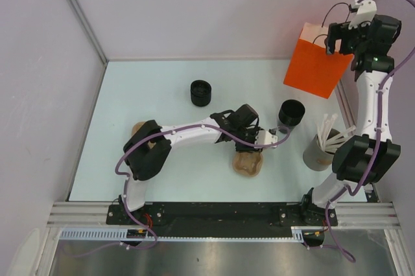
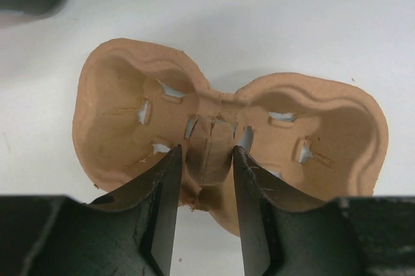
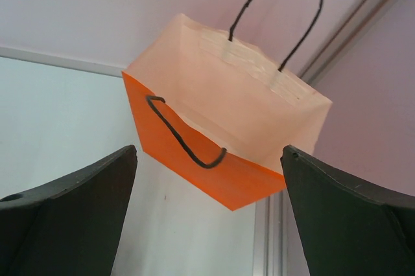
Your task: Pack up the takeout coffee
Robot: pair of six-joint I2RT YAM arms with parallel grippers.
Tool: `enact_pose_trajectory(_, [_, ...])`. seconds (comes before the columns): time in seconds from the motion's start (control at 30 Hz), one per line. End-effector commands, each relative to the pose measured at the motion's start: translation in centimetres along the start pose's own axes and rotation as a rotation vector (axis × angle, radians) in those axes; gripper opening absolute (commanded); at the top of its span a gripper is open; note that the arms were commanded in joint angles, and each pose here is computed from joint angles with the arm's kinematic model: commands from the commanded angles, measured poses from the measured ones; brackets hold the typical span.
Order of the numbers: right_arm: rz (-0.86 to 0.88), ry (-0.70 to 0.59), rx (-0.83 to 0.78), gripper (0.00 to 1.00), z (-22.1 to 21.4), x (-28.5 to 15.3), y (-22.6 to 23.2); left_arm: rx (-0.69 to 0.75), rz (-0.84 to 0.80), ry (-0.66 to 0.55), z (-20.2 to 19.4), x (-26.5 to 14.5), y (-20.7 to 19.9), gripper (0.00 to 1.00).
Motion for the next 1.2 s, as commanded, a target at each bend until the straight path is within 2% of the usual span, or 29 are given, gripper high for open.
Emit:
enact_pose_trajectory(0.0, [-0.012, -0.076, -0.054, 0.98, 2.6, 1.2, 0.6, 0.007, 0.054, -0.07, 3.2, -0.7, 1.4, 0.44])
enact_pose_trajectory(0.23, [-0.109, -0.067, -0.024, 0.98, 2.4, 2.9, -0.7, 0.008, 0.065, -0.086, 4.5, -2.4, 1.5, 0.5])
enact_pose_trajectory(0.47, [-0.094, -0.052, -0.029, 0.96, 2.2, 3.8, -1.0, 0.02, 0.095, -0.106, 5.9, -6.3, 0.9, 0.55])
enact_pose_trajectory(0.57, [-0.057, -0.047, -0.035, 0.88, 1.7, 4.0, -0.5, 0.02, 0.136, -0.131, 6.8, -9.4, 1.1, 0.56])
enact_pose_trajectory(0.67, [-0.04, -0.04, -0.045, 0.74, 1.3, 4.4, -0.1, -0.008, 0.185, -0.156, 7.2, -12.9, 1.7, 0.56])
enact_pose_trajectory(0.73, [-0.033, -0.039, -0.045, 0.6, 1.2, 4.5, 0.1, -0.028, 0.239, -0.176, 7.0, -15.7, 2.4, 0.59])
enact_pose_trajectory(0.77, [-0.029, -0.045, -0.047, 0.56, 1.4, 4.5, 0.2, -0.042, 0.255, -0.172, 6.6, -16.5, 2.5, 0.65])
enact_pose_trajectory(0.8, [-0.025, -0.05, -0.05, 0.47, 1.5, 4.5, 0.4, -0.053, 0.278, -0.178, 6.4, -17.5, 2.7, 0.66])
enact_pose_trajectory(0.87, [-0.016, -0.06, -0.063, 0.38, 1.8, 4.7, 0.9, -0.08, 0.345, -0.196, 5.5, -20.1, 3.4, 0.68])
enact_pose_trajectory(0.9, [-0.015, -0.065, -0.07, 0.27, 2.0, 4.7, 1.1, -0.109, 0.369, -0.181, 4.5, -20.5, 3.6, 0.7])
enact_pose_trajectory(0.93, [-0.014, -0.063, -0.075, 0.22, 2.0, 4.8, 1.2, -0.128, 0.397, -0.178, 3.7, -21.4, 4.1, 0.71])
enact_pose_trajectory(0.97, [-0.002, -0.069, -0.094, 0.13, 2.4, 5.0, 2.0, -0.133, 0.432, -0.193, 3.6, -22.7, 4.1, 0.75])
enact_pose_trajectory(1.1, [0.011, -0.073, -0.137, 0.07, 3.1, 5.6, 3.8, -0.211, 0.558, -0.165, 0.7, -24.9, 4.8, 0.86])
enact_pose_trajectory(1.17, [0.011, -0.076, -0.146, 0.06, 3.5, 5.8, 4.5, -0.242, 0.601, -0.15, -0.3, -25.7, 4.8, 0.87])
Point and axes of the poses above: each gripper's point midway between its finger pads, its own x axis out along the fingers, its own y axis along the line the jaws close on, z = x × y, the point moved 4 cm from there along -x, back along the fingers, and after that the axes turned 8 degrees about -x, right-handed, at the moved point
